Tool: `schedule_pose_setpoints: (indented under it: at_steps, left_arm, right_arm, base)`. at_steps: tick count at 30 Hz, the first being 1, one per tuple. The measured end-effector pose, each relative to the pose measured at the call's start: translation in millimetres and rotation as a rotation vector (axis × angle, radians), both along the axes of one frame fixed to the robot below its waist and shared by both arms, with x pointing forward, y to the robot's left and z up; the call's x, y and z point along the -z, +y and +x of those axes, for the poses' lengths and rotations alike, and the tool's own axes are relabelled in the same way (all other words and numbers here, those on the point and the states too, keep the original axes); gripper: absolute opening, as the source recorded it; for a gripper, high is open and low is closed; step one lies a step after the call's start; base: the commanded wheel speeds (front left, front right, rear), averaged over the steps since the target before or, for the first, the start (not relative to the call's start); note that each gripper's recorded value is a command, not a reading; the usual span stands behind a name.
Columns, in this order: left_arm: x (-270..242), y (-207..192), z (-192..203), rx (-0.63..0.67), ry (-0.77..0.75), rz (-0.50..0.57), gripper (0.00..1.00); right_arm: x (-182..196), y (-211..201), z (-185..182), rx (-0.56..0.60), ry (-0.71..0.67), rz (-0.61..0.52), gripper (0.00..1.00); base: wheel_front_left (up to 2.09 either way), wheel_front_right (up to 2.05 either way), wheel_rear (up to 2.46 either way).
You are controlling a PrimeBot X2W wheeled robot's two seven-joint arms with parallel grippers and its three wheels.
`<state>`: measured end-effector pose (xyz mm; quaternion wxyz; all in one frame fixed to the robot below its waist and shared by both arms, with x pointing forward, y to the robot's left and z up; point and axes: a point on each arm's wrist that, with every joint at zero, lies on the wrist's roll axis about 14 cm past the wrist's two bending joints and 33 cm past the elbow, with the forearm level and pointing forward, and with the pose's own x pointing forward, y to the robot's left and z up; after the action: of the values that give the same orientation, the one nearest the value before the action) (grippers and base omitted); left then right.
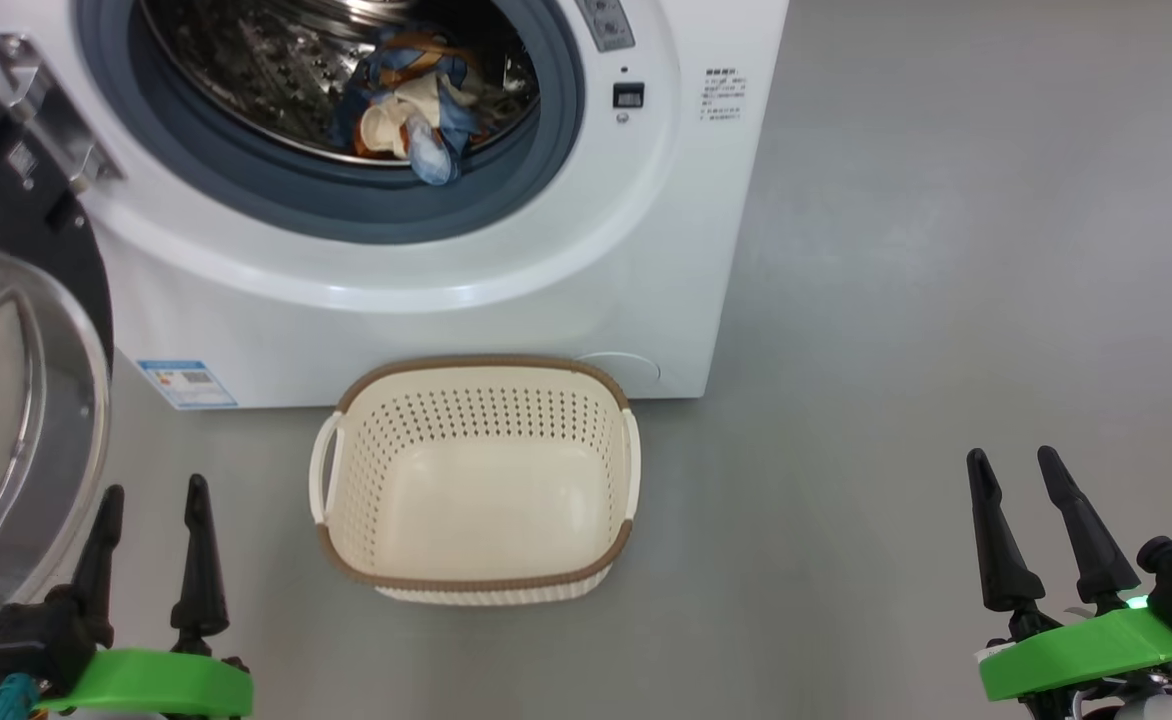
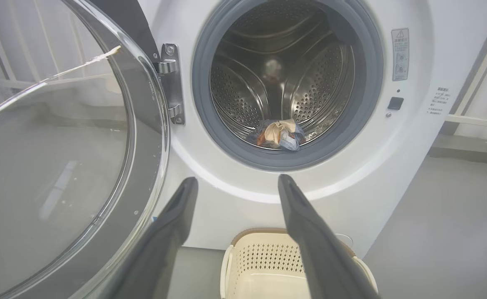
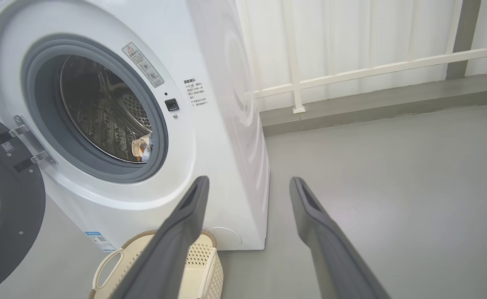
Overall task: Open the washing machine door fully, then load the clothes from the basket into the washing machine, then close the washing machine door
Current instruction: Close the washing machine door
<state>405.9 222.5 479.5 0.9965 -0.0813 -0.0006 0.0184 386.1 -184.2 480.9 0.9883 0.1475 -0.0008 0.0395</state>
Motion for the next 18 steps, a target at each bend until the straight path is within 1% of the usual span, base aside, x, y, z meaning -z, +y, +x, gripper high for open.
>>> schedule_pose_setpoints:
  at_steps: [4, 8, 12, 18]
  left_arm:
    - [-1.0, -1.6, -1.6, 0.006, -0.002, 0.001, 1.0]
    - [0.0, -1.4, -8.0, 0.006, 0.0, 0.001, 1.0]
    - [-0.2, 0.9, -14.7, 0.0, 0.001, -0.001, 1.0]
    - [-6.0, 6.3, -21.6, -0.018, -0.015, -0.001, 1.0]
  right_arm:
    - [-0.8, 1.9, 0.7, -0.005, -0.003, 0.001, 1.0]
    - [-1.3, 3.7, 0.1, -0.011, -0.004, 0.001, 1.0]
    - [-3.1, 6.2, -0.5, -0.019, -0.009, 0.002, 1.0]
    - [-2.3, 16.7, -2.3, -0.053, -0.006, 0.001, 1.0]
  base:
    - [-1.43, 1.43, 0.0]
    - [-0.91, 0.91, 0.0]
    - [-0.37, 0.37, 0.0]
    - [0.0, 0.0, 0.0]
